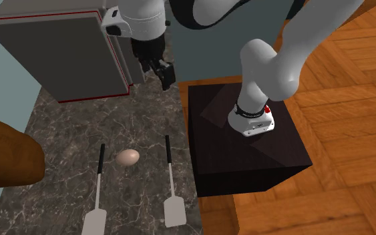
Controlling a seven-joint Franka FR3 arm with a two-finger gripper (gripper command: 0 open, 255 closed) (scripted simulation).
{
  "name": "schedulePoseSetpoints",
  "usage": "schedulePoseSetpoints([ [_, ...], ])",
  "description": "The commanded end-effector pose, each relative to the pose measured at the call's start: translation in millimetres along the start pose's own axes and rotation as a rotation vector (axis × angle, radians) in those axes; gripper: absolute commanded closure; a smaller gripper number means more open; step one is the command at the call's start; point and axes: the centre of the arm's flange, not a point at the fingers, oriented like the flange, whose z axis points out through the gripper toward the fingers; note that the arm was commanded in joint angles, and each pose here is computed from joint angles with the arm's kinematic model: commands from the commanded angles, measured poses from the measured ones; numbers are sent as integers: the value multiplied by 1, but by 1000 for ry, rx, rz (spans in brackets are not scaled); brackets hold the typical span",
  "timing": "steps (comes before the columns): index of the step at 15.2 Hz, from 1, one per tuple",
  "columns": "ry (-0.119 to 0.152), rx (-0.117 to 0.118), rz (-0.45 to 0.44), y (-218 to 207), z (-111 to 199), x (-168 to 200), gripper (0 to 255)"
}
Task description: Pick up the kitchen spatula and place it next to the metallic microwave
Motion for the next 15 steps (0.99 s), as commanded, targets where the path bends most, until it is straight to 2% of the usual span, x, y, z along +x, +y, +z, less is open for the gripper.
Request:
schedulePoseSetpoints([
  [1, 1, 0, -92, -12, 14, 20, 0],
  [8, -1, 2, -405, -66, 61, 78, 0],
  [15, -3, 5, -717, -136, 107, 116, 0],
])
